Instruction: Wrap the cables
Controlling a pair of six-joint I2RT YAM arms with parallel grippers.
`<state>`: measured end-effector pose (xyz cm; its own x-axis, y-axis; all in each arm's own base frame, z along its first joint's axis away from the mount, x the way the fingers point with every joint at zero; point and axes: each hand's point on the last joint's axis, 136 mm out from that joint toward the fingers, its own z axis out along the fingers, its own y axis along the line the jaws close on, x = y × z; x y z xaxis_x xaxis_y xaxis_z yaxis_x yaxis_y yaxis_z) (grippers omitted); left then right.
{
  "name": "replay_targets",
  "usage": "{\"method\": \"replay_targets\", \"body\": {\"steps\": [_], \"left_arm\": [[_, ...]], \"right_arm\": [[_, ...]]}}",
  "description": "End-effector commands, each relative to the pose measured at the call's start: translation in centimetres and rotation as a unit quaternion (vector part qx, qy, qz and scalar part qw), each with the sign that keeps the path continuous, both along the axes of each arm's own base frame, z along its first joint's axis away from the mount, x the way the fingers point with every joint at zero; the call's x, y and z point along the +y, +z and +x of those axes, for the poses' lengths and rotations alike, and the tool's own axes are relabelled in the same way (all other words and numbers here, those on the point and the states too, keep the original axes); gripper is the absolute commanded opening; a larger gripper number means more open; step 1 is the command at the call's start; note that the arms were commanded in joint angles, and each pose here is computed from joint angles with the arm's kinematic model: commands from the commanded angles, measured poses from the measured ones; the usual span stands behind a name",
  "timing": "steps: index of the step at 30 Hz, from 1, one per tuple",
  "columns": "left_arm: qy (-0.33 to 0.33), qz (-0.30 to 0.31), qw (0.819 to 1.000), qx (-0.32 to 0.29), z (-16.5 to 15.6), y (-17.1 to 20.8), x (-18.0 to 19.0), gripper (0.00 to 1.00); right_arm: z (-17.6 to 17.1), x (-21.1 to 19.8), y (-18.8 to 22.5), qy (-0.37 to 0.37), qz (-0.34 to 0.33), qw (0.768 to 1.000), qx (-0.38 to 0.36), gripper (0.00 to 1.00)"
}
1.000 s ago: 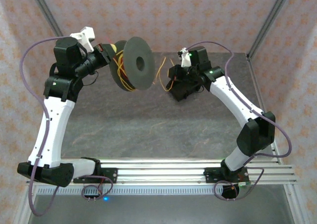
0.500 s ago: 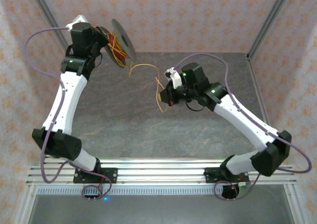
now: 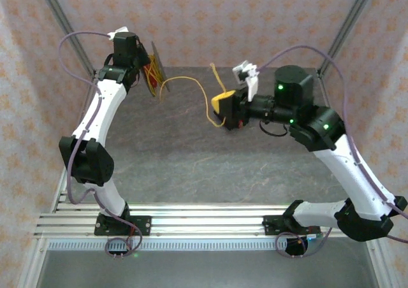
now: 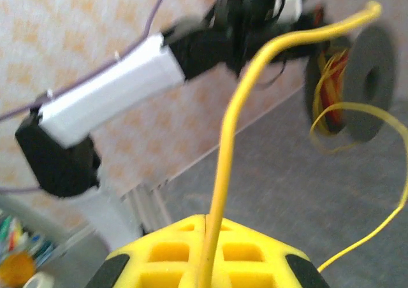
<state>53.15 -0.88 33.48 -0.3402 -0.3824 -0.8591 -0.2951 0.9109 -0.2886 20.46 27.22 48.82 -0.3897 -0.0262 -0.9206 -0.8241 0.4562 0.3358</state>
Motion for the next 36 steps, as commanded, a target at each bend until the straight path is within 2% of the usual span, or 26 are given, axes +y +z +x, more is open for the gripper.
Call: {"method": "replay_targets", "body": {"steps": [1, 5, 8, 11, 14, 16, 19, 26, 28, 32, 36], "left_arm": [[-0.066, 0.031, 0.997, -0.034, 0.4, 1.7, -2.9, 0.00], [-0.180, 0.062, 0.982, 0.001, -1.5, -1.4, -8.0, 0.00], [-0.258, 0.088, 0.962, 0.021, -3.8, -3.4, -11.4, 0.00], [-0.314, 0.115, 0.941, 0.040, -6.3, -5.0, -14.0, 0.00], [-0.354, 0.133, 0.925, 0.050, -8.7, -6.1, -15.5, 0.00], [-0.372, 0.151, 0.914, 0.062, -10.2, -6.9, -16.1, 0.00], [-0.402, 0.187, 0.893, 0.073, -12.5, -7.6, -17.2, 0.00], [-0.473, 0.222, 0.848, 0.083, -17.7, -7.2, -19.0, 0.00], [-0.489, 0.236, 0.835, 0.092, -19.1, -7.2, -19.3, 0.00], [-0.505, 0.303, 0.800, 0.113, -21.2, -7.8, -20.2, 0.00], [-0.524, 0.322, 0.779, 0.127, -22.5, -8.1, -21.7, 0.00]], "right_arm": [[1.9, -4.4, 6.0, -0.133, 0.013, 0.987, -0.090, 0.00], [5.8, -9.3, 9.1, -0.300, -0.043, 0.942, -0.147, 0.00], [8.2, -12.0, 10.2, -0.391, -0.101, 0.898, -0.175, 0.00], [10.3, -13.5, 10.6, -0.449, -0.148, 0.860, -0.193, 0.00], [12.4, -15.0, 10.5, -0.487, -0.173, 0.835, -0.190, 0.00], [13.3, -16.0, 10.5, -0.501, -0.169, 0.829, -0.182, 0.00], [15.2, -17.9, 9.9, -0.536, -0.182, 0.807, -0.171, 0.00], [20.6, -22.8, 3.4, -0.587, -0.249, 0.766, -0.080, 0.00], [21.4, -24.2, 1.6, -0.598, -0.269, 0.753, -0.056, 0.00], [22.0, -26.4, 0.1, -0.614, -0.280, 0.737, -0.031, 0.00], [22.0, -27.5, -0.4, -0.626, -0.292, 0.722, -0.022, 0.00]]}}
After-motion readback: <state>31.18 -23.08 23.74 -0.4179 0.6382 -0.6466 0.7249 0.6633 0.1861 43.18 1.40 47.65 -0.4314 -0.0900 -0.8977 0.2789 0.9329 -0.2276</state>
